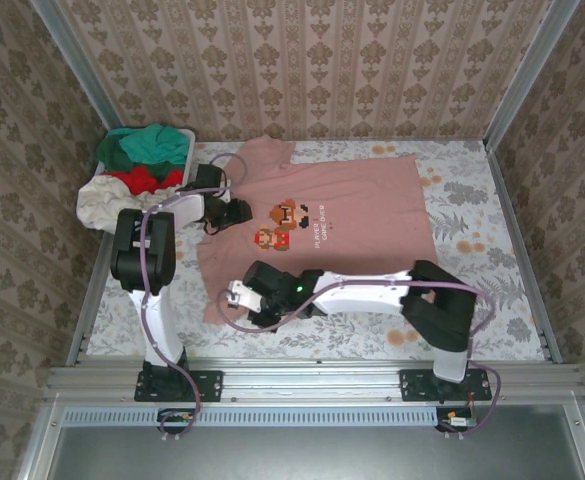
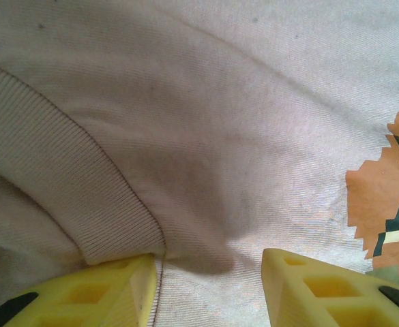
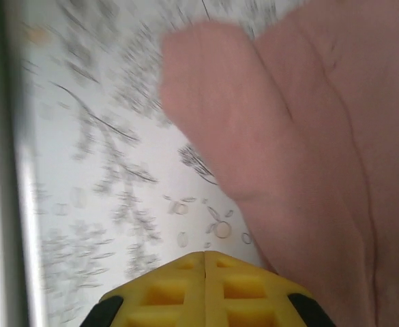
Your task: Fold and stack the t-shirts
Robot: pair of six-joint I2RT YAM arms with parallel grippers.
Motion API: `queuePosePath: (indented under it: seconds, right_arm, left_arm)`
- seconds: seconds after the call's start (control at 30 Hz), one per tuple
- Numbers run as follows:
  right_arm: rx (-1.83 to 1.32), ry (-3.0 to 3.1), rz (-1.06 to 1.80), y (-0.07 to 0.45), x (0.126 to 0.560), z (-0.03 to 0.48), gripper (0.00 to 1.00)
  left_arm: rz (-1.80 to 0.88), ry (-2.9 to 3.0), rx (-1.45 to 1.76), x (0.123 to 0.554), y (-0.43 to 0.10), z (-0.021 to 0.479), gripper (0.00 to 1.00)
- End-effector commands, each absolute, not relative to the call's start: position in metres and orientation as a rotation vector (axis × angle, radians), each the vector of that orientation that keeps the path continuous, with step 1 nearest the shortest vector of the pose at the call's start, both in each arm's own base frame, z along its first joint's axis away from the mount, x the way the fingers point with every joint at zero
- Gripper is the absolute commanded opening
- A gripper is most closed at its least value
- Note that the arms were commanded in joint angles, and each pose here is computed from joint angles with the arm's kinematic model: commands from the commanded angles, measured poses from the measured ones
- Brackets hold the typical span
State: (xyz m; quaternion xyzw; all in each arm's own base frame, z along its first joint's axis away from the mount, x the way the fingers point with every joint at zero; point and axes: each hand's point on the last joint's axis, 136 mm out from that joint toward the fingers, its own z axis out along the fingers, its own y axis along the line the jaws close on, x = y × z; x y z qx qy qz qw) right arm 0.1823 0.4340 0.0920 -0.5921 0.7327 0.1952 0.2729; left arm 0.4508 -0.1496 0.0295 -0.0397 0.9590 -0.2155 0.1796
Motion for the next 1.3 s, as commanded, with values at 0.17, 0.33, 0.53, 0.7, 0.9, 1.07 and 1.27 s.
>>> queuePosePath:
  seconds: [0.17,0.33,0.53,0.7,0.9,1.07,1.27]
  right_arm:
    - [-1.654,2.107,0.514,0.419,0.170,0.057,0.12]
    - [-1.621,2.207,0.487,0.422,0.200,0.035,0.28]
    - [-1.614,2.221,0.477,0.427,0.225,0.026,0.37]
    - [-1.628,2.267,0.528,0.429,0.230,0.012,0.39]
    - [-1.624,2.304,0.498,0.429,0.239,-0.001,0.43]
    - [-1.634,2.337,0.531,0.431,0.240,-0.014,0.43]
    - [-1.637,2.333,0.476,0.425,0.242,-0.025,0.20]
  left_arm:
    - [-0.540,2.846,-0.150,0.433,-0.133,-0.008,0.47]
    - [-0.548,2.844,-0.137,0.436,-0.135,-0.008,0.47]
    - [-0.553,2.854,-0.112,0.454,-0.138,-0.010,0.47]
    - [-0.576,2.850,-0.106,0.459,-0.143,-0.010,0.47]
    - [-0.586,2.853,-0.103,0.458,-0.144,-0.013,0.46]
    - [-0.606,2.854,-0.104,0.457,-0.144,-0.014,0.46]
    - [-0.635,2.846,-0.115,0.457,-0.141,-0.013,0.45]
